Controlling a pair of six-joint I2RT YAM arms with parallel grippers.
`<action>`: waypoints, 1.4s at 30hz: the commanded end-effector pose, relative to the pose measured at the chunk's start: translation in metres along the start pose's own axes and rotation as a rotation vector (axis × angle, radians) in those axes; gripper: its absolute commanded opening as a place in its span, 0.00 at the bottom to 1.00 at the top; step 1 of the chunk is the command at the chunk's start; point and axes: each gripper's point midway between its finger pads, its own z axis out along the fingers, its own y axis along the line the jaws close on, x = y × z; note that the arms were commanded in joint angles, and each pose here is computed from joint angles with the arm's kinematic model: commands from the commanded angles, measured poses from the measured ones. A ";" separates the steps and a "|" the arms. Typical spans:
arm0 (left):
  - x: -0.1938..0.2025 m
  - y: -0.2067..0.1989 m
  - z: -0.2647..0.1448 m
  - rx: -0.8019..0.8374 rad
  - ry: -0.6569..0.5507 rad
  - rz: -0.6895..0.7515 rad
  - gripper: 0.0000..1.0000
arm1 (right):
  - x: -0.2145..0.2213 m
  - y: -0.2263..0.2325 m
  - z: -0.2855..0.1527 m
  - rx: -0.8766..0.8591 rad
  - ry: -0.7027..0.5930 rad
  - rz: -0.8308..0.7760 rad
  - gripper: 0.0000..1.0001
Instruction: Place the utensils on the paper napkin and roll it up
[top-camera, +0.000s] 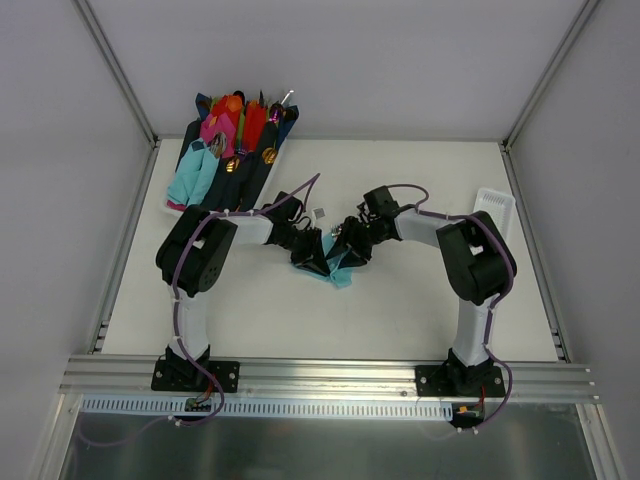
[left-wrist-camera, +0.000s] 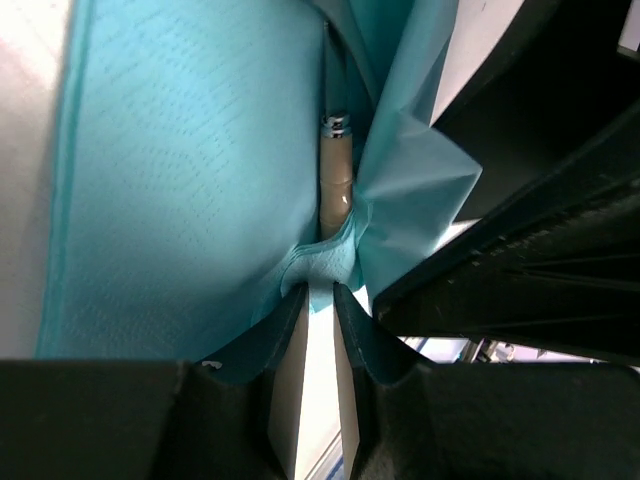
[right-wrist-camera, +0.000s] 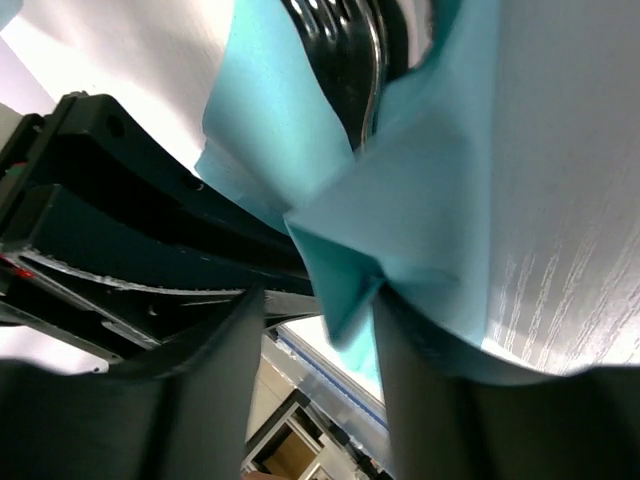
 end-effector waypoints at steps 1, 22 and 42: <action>-0.004 -0.001 -0.017 -0.014 -0.045 0.024 0.18 | 0.000 0.000 0.004 0.000 0.006 -0.019 0.53; -0.016 0.009 -0.061 0.006 -0.147 -0.047 0.19 | -0.007 0.044 -0.004 -0.189 -0.010 -0.041 0.64; -0.009 0.043 -0.025 -0.059 -0.074 -0.136 0.18 | -0.016 0.056 0.006 -0.229 0.002 -0.025 0.69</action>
